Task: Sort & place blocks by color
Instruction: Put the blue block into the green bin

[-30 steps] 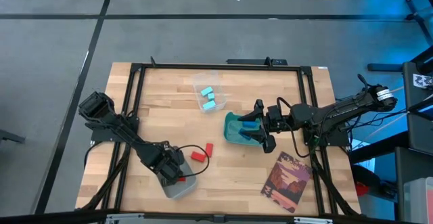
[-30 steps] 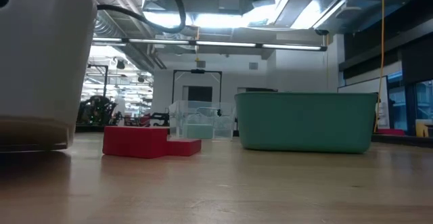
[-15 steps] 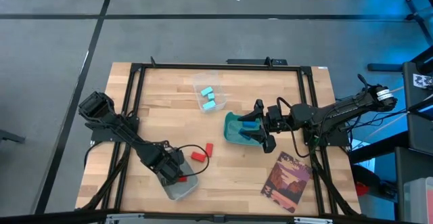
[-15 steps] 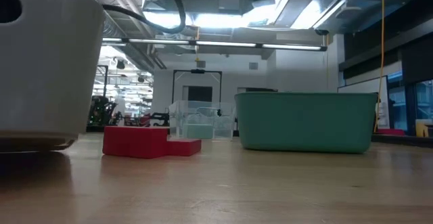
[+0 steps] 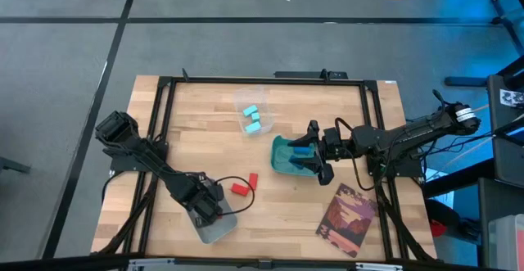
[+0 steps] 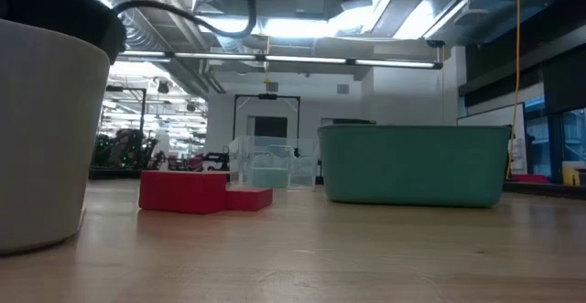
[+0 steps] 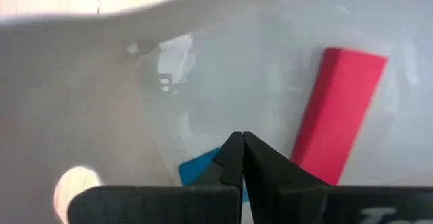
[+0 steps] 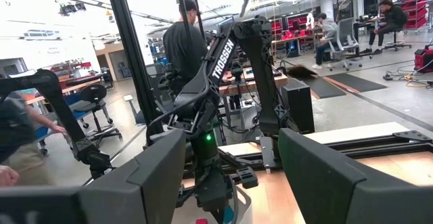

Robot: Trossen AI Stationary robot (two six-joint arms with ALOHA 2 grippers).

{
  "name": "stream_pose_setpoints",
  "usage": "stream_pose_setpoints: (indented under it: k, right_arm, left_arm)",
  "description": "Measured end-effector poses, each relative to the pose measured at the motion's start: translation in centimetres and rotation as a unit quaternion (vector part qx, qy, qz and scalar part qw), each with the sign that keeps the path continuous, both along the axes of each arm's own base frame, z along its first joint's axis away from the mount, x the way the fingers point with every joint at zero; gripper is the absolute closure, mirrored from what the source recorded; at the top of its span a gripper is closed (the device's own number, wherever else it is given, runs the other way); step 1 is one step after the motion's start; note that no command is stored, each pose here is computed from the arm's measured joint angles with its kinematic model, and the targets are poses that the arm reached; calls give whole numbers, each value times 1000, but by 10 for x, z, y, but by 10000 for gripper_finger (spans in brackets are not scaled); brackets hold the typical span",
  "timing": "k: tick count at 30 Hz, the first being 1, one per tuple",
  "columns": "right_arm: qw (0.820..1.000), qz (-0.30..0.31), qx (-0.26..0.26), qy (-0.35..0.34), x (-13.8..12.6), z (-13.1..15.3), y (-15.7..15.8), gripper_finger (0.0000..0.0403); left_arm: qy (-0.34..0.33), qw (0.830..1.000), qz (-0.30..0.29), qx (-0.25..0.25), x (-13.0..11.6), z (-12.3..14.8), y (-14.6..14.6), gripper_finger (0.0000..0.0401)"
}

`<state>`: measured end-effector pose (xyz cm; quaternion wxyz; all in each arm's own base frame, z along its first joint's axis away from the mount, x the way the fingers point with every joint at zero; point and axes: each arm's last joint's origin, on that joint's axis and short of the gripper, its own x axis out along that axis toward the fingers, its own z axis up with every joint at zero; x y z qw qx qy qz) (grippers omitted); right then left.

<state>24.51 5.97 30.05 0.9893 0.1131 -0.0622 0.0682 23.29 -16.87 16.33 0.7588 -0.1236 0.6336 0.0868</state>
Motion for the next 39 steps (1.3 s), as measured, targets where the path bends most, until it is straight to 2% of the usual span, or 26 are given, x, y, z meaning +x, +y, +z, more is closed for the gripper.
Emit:
stream_pose_setpoints:
  k: [8, 11, 14, 18, 26, 34, 39]
  right_arm:
    - [1000, 0, 0, 0, 0, 0, 0, 162]
    - [1000, 0, 0, 0, 0, 0, 0, 162]
    - [1000, 0, 0, 0, 0, 0, 0, 162]
    - [1000, 1, 2, 0, 0, 0, 0, 162]
    - [1000, 2, 12, 2, 0, 0, 0, 162]
    - [1000, 2, 12, 2, 0, 0, 0, 162]
    - [1000, 2, 12, 2, 0, 0, 0, 162]
  left_arm:
    - [3, 999, -35, -9, 12, 30, -5, 386]
    - [26, 995, -94, -11, 12, 39, -5, 357]
    - [40, 984, -175, -14, 10, 43, -6, 316]
    - [83, 964, -252, -20, 2, 34, 0, 257]
    - [69, 948, -309, -37, 9, 30, 8, 178]
    - [98, 917, -386, -26, 14, 6, 2, 168]
    - [122, 912, -391, -14, 18, -9, 2, 166]
